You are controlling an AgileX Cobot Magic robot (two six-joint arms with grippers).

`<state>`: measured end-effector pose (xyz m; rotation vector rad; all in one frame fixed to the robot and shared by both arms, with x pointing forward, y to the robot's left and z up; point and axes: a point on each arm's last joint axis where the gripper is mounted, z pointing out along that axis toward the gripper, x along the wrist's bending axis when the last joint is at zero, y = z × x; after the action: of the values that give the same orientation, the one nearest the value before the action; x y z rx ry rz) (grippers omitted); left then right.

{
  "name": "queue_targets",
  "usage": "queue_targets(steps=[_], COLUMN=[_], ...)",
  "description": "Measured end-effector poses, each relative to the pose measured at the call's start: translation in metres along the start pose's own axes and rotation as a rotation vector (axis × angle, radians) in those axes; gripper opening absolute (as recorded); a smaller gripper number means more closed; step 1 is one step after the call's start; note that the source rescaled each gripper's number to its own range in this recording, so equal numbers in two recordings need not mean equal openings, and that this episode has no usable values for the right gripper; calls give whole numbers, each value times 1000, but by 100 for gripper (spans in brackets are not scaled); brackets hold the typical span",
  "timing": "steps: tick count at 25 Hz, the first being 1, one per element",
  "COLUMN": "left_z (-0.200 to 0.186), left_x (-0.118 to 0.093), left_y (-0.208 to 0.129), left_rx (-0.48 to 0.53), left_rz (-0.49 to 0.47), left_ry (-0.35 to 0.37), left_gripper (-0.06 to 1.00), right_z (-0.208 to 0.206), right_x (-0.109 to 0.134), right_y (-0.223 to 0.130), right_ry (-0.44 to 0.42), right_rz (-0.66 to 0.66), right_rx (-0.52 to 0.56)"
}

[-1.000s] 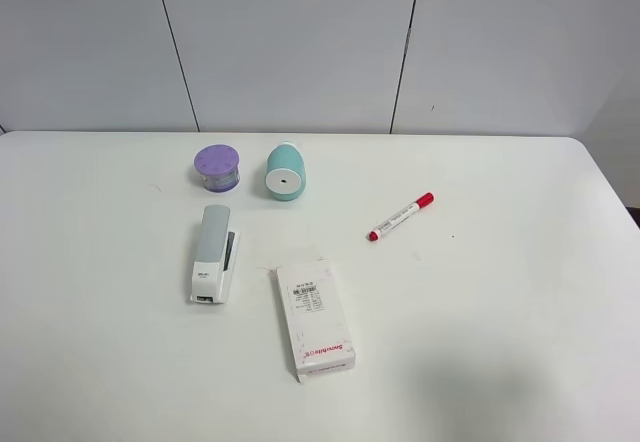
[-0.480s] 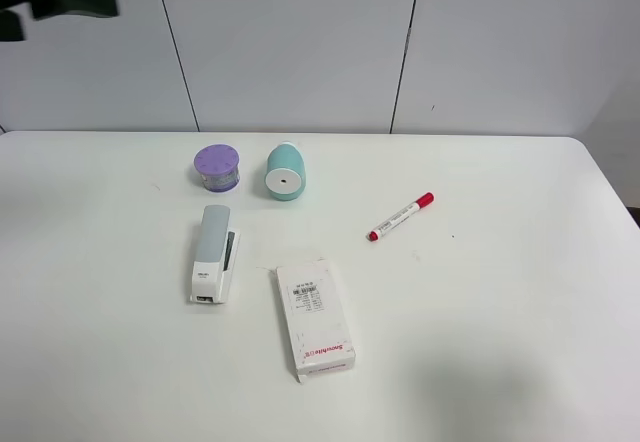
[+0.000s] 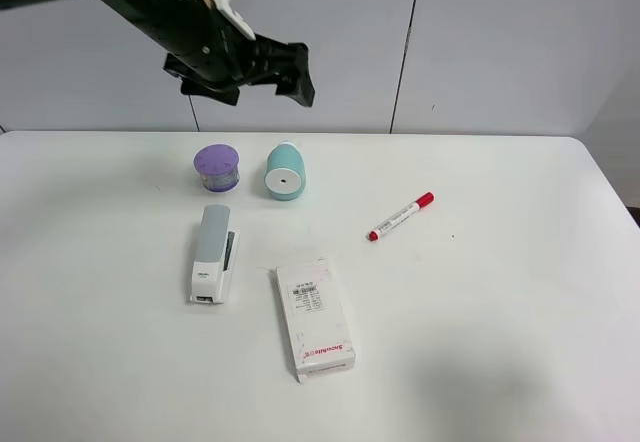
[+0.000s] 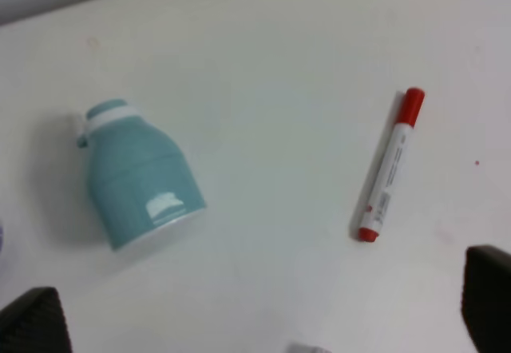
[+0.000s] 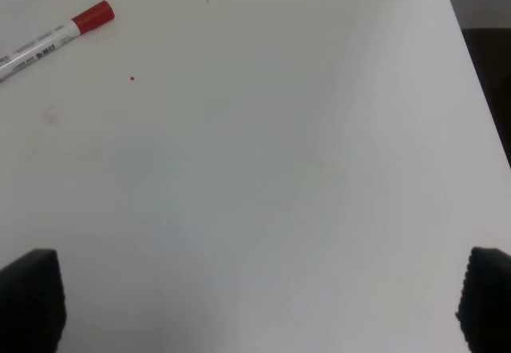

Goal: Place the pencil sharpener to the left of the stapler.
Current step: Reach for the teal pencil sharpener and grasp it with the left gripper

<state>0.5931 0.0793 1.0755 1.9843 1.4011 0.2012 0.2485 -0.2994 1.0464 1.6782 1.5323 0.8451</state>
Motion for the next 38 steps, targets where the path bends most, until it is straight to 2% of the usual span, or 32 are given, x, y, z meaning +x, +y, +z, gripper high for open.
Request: queue_targets(steps=[6,10,13,19,23,26,38], left_z=[66,99,114,136,145,150,169], left_x=[4,11,12,28,43,49,54], left_y=[-4,-2,8,20,17,15,3], left_rx=[153,198,196,203,222,230,271], left_rz=[50,81,96,93,93,87,48], left_ry=[53,88,100,138,189,202,182], left_gripper=[100,100,100,100,100,100,100], right_z=[0,0,0,0,0,0,0], right_x=[0,0,0,0,0,0,0], right_y=[0,0,0,0,0,0,0], right_ry=[0,0,0,0,0,0,0], right_rz=[0,0,0,0,0,0,0], right_rx=[0,0,0,0,0,0,0])
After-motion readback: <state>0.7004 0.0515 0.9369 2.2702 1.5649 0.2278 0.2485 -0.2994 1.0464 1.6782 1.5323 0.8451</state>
